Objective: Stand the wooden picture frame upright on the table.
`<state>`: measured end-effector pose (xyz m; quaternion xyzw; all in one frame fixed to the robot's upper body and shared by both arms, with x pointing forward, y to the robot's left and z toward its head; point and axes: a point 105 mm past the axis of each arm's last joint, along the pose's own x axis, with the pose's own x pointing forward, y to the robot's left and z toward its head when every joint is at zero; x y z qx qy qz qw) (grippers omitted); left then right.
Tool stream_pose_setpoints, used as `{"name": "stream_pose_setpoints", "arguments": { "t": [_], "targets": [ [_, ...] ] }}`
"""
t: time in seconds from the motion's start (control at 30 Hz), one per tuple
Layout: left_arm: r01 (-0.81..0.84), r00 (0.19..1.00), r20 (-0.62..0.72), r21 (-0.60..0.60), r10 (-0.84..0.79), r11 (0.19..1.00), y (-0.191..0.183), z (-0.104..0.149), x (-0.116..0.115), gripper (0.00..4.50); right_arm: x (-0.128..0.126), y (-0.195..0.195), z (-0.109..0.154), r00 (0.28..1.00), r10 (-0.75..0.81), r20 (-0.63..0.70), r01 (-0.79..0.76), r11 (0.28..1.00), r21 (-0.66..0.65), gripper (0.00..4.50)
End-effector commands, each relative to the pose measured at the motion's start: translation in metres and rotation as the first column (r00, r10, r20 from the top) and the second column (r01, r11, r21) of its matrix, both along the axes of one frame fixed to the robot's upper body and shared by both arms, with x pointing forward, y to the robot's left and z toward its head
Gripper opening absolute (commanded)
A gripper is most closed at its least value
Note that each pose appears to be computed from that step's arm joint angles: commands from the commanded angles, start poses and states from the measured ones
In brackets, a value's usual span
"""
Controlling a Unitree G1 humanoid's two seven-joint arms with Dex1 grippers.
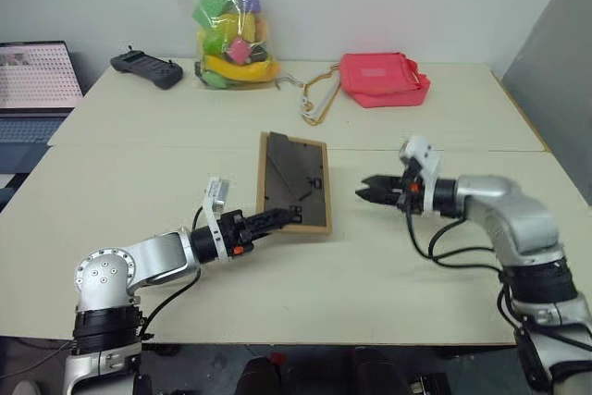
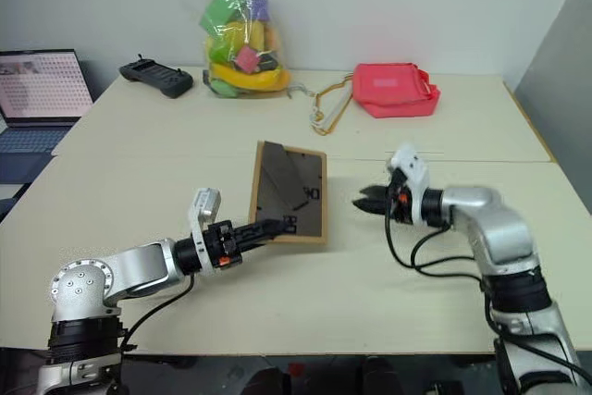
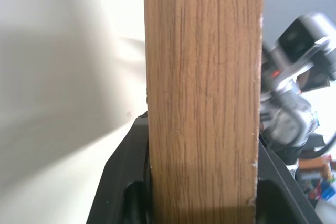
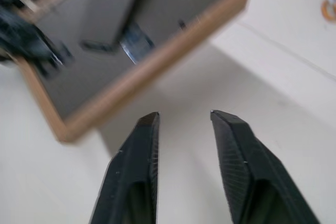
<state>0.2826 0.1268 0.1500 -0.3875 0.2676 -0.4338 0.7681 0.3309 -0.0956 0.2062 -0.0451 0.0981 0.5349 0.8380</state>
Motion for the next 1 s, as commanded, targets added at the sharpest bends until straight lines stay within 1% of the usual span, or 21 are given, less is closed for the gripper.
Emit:
{"name": "stream_pose_setpoints", "arguments": {
  "t": [0.03, 0.17, 0.23, 0.3, 0.37, 0.47, 0.53, 0.63, 0.77, 0.87, 0.97, 1.0],
  "targets": [
    [0.03, 0.989, 0.147, -0.023, -0.026, 0.999, -0.007, 0.028, 0.002, 1.3, -0.004, 0.021, 0.042, 0.995, 0.101, -0.006, -0.099, 0.985, 0.142, 2.74],
    [0.032, 0.983, 0.184, -0.021, -0.027, 0.999, -0.011, 0.031, 0.005, 1.3, 0.0, 0.044, 0.053, 0.985, 0.17, 0.017, -0.17, 0.975, 0.141, 3.6],
    [0.037, 0.98, 0.196, -0.023, -0.032, 0.999, -0.013, 0.033, 0.004, 1.3, 0.004, 0.051, 0.053, 0.983, 0.182, 0.028, -0.184, 0.974, 0.133, 4.11],
    [0.043, 0.977, 0.208, -0.019, -0.038, 0.999, -0.014, 0.033, 0.003, 1.3, 0.007, 0.059, 0.048, 0.98, 0.194, 0.034, -0.196, 0.974, 0.113, 4.46],
    [0.051, 0.974, 0.223, -0.021, -0.045, 0.998, -0.015, 0.036, 0.001, 1.3, 0.013, 0.069, 0.041, 0.979, 0.196, 0.053, -0.199, 0.977, 0.08, 4.46],
    [0.059, 0.969, 0.24, -0.009, -0.055, 0.998, -0.017, 0.036, -0.001, 1.3, 0.025, 0.081, 0.041, 0.983, 0.153, 0.1, -0.159, 0.986, 0.05, 4.46],
    [0.065, 0.967, 0.246, -0.003, -0.062, 0.998, -0.018, 0.036, -0.003, 1.3, 0.023, 0.09, 0.046, 0.98, 0.175, 0.1, -0.182, 0.981, 0.07, 4.46],
    [0.059, 0.967, 0.248, 0.002, -0.058, 0.998, -0.016, 0.036, -0.003, 1.3, 0.017, 0.098, 0.047, 0.967, 0.219, 0.131, -0.226, 0.973, 0.041, 4.46],
    [0.041, 0.969, 0.242, 0.002, -0.04, 0.999, -0.013, 0.034, -0.002, 1.3, -0.019, 0.099, 0.061, 0.916, 0.397, 0.067, -0.402, 0.901, 0.16, 4.46],
    [0.052, 0.973, 0.224, 0.014, -0.054, 0.999, -0.014, 0.026, -0.007, 1.3, -0.036, 0.086, 0.061, 0.879, 0.477, 0.025, -0.473, 0.863, 0.174, 4.46],
    [0.064, 0.975, 0.211, 0.023, -0.067, 0.998, -0.015, 0.022, -0.011, 1.3, -0.044, 0.073, 0.06, 0.866, 0.501, -0.006, -0.492, 0.852, 0.177, 4.46],
    [0.064, 0.975, 0.211, 0.026, -0.068, 0.998, -0.015, 0.021, -0.011, 1.3, -0.041, 0.067, 0.058, 0.878, 0.478, -0.009, -0.47, 0.867, 0.165, 4.46]
  ]
}}
